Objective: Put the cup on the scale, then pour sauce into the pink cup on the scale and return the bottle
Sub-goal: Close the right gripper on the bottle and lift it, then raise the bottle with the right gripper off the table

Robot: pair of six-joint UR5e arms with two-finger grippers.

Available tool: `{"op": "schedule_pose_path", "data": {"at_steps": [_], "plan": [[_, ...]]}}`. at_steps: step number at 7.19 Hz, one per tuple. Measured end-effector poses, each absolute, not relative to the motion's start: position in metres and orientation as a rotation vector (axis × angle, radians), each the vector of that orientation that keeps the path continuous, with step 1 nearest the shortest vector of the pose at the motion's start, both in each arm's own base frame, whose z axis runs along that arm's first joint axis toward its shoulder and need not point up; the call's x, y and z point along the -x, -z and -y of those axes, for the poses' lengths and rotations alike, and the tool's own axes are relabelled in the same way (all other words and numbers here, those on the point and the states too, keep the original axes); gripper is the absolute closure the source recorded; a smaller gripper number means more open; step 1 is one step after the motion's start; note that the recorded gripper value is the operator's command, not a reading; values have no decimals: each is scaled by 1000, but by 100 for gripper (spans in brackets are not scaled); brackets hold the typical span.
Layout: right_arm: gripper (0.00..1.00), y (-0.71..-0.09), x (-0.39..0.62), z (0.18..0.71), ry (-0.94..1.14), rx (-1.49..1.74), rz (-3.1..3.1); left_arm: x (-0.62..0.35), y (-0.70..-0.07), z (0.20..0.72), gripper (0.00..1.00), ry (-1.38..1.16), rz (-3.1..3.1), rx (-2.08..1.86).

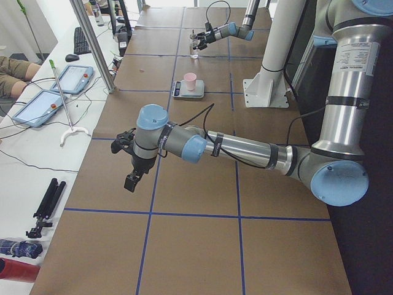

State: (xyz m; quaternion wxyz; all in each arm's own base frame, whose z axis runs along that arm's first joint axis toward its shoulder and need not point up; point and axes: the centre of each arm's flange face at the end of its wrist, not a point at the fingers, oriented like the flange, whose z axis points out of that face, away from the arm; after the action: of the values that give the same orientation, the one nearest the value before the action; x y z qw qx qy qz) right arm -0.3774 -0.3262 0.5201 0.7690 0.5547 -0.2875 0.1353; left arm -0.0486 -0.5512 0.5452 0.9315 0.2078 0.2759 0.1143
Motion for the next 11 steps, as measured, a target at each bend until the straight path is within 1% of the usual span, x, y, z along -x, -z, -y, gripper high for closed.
{"op": "schedule_pose_path", "data": {"at_steps": [6, 7, 8, 9, 10, 11], "plan": [[0, -516, 394, 336, -306, -1210, 626, 50, -544, 551, 0, -232, -561, -427], [6, -516, 394, 336, -308, -1211, 626, 50, -544, 551, 0, -232, -561, -427], [29, -516, 394, 337, -310, -1211, 627, 50, -544, 551, 0, -232, -561, -428], [60, -515, 393, 337, -317, -1211, 633, 50, -543, 551, 0, -232, -561, -429], [100, -515, 391, 338, -325, -1214, 644, 50, -543, 551, 0, -232, -561, -429], [100, -516, 390, 338, -329, -1215, 652, 50, -543, 551, 0, -232, -562, -429]]}}
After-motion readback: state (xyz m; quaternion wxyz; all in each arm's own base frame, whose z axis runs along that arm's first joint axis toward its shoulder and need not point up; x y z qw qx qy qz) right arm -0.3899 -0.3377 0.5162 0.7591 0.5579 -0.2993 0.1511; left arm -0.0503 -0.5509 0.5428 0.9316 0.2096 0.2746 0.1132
